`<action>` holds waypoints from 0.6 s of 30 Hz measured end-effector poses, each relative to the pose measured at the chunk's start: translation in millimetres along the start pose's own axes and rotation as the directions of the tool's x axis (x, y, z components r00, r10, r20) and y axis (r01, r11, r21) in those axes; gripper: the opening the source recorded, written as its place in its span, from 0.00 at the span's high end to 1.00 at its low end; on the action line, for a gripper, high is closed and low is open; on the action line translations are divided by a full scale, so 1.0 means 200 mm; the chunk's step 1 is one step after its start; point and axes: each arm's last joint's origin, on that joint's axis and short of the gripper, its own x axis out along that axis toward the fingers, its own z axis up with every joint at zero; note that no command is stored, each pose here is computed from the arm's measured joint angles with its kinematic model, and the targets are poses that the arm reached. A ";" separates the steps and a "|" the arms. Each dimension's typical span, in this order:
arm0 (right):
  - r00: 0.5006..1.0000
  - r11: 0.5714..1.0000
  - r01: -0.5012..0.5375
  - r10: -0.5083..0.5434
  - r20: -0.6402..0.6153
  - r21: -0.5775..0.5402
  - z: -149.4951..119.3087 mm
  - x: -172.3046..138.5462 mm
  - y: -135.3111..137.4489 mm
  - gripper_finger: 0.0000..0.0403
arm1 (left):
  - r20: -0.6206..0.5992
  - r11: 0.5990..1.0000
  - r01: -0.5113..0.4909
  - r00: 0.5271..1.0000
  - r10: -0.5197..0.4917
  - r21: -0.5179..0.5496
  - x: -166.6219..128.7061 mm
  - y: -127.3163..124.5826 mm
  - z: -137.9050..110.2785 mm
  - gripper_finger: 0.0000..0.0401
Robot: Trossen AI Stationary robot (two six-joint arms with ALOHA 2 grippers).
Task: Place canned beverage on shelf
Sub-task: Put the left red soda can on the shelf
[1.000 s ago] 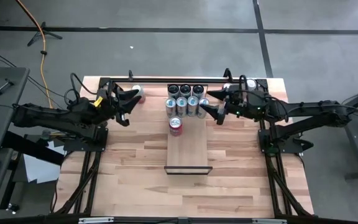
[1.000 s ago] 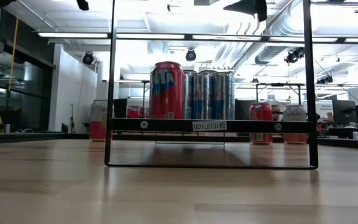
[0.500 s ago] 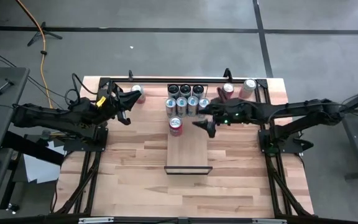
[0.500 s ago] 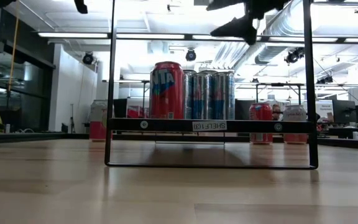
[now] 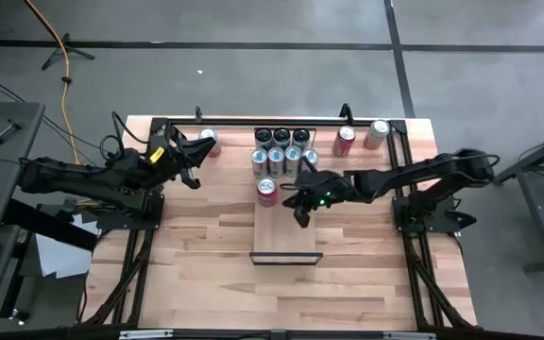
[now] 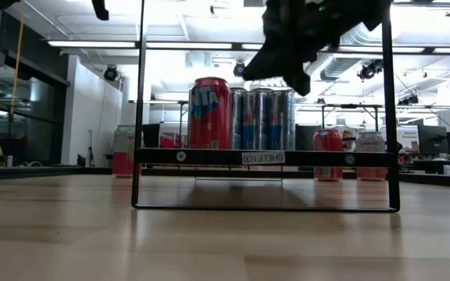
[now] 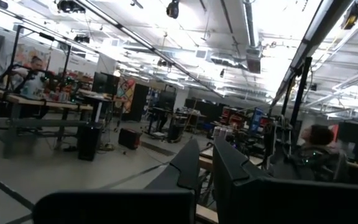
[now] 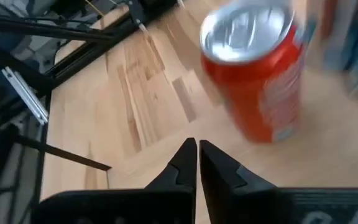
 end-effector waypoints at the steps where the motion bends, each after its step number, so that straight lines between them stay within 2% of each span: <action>1: 1.000 0.999 0.001 -0.001 -0.009 0.033 -0.01 0.02 0.00 0.99 | -0.001 1.000 0.000 1.000 0.000 0.000 0.00 0.00 0.00 1.00; 4: 1.000 0.991 0.016 -0.013 -0.023 0.131 -0.04 0.07 0.00 0.99 | 0.002 1.000 -0.020 1.000 0.020 -0.016 0.00 0.00 0.00 1.00; 9: 0.999 0.981 0.027 -0.022 -0.026 0.194 -0.09 0.13 0.02 1.00 | 0.004 0.998 -0.047 0.999 0.048 -0.044 0.00 0.01 0.00 1.00; 18: 0.991 0.973 0.110 -0.123 0.053 0.204 -0.12 0.15 0.04 1.00 | 0.004 0.996 -0.048 0.999 0.048 -0.079 0.00 0.01 0.00 1.00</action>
